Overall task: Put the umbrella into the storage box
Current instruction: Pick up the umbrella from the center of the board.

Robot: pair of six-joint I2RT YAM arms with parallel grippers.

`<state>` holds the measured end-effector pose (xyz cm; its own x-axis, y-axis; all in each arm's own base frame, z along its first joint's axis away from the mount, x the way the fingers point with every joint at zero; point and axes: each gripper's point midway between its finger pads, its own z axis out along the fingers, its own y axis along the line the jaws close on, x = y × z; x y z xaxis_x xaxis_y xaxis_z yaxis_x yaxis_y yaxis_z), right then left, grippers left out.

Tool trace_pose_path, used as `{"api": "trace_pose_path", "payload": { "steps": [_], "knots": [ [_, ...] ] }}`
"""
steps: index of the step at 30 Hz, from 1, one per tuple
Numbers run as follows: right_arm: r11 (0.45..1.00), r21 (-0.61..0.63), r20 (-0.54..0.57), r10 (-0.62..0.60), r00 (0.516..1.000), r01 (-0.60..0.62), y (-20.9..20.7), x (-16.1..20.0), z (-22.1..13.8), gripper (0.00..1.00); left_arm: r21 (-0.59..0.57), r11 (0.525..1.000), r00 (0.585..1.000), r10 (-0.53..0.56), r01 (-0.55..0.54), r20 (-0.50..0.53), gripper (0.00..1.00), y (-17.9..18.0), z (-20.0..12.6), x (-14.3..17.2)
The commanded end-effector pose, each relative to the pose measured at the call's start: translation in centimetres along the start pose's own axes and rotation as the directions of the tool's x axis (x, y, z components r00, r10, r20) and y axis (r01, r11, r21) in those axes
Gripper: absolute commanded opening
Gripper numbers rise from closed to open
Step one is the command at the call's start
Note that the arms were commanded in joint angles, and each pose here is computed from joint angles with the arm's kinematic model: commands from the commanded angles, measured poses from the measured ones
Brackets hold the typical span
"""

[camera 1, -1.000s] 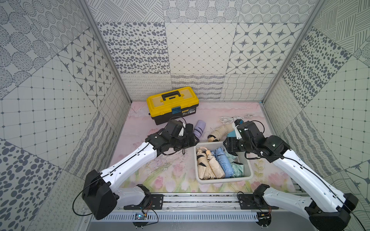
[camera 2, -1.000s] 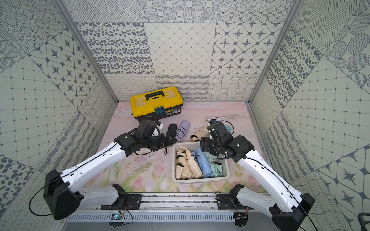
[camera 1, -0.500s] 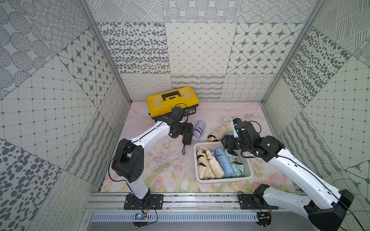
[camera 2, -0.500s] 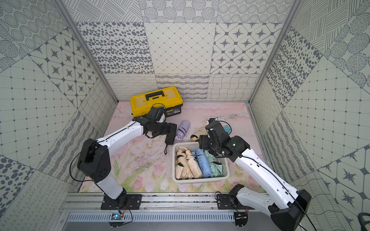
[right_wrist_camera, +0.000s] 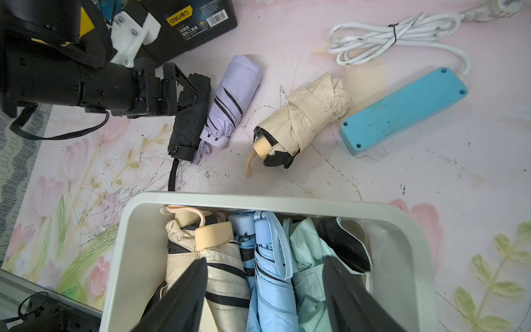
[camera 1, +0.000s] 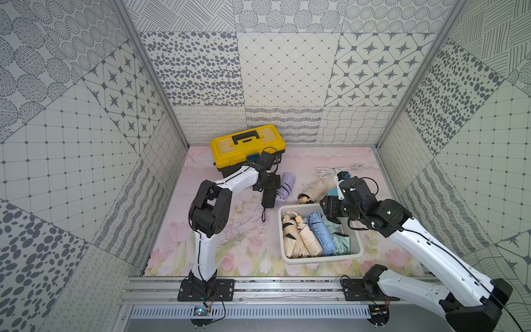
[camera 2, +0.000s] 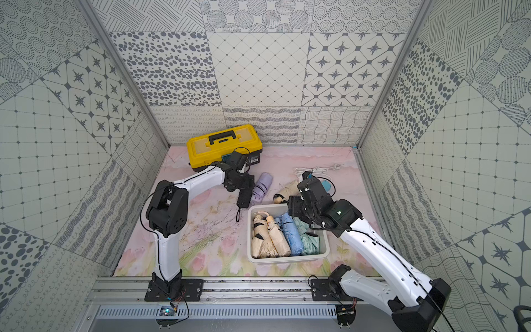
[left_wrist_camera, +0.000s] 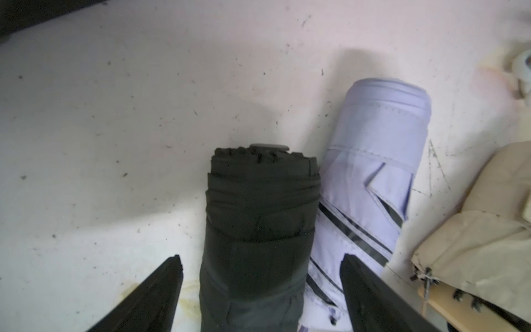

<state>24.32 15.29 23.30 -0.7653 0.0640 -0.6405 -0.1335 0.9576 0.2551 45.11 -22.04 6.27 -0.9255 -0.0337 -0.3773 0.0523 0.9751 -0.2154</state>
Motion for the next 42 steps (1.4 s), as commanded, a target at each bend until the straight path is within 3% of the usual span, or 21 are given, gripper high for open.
{"api": "trace_pose_path", "payload": {
  "steps": [1, 11, 17, 22, 26, 34, 42],
  "knots": [
    [0.999, -0.014, 0.052, 0.042, 0.998, -0.041, -0.1, -0.8, -0.6, 0.68, -0.043, 0.997, 0.998, 0.06, -0.06, 0.017, 0.89, 0.6, 1.2, -1.0],
    [0.998, -0.034, 0.081, 0.053, 0.995, -0.05, -0.2, -0.9, -1.6, 0.66, -0.089, 0.991, 0.995, 0.096, -0.097, -0.016, 0.76, 1.0, 3.6, -1.1],
    [0.997, -0.05, 0.121, 0.061, 0.991, -0.056, -0.4, -1.3, -2.8, 0.65, -0.088, 0.991, 0.995, 0.094, -0.096, -0.03, 0.56, 1.0, 4.3, -1.1],
    [0.996, -0.061, 0.133, 0.067, 0.989, -0.059, -0.5, -1.3, -3.3, 0.63, -0.094, 0.991, 0.996, 0.089, -0.09, -0.015, 0.49, 1.0, 3.2, -1.4],
    [0.996, -0.071, 0.131, 0.064, 0.989, -0.055, -0.3, -1.1, -3.4, 0.63, -0.093, 0.993, 0.996, 0.077, -0.072, 0.054, 0.48, 0.9, 0.1, -2.5],
    [0.983, -0.181, 0.137, 0.038, 0.99, -0.013, 2.2, -1.8, -3.2, 0.65, -0.051, 0.999, 0.972, 0.02, -0.008, 0.233, 0.47, 0.9, -9.7, -5.2],
    [0.919, -0.358, 0.252, -0.073, 0.965, 0.163, 9.9, -2.8, -2.0, 0.74, 0.157, 0.972, 0.915, -0.219, 0.174, 0.338, 0.45, -0.2, -18.7, -4.7]
  ]
}}
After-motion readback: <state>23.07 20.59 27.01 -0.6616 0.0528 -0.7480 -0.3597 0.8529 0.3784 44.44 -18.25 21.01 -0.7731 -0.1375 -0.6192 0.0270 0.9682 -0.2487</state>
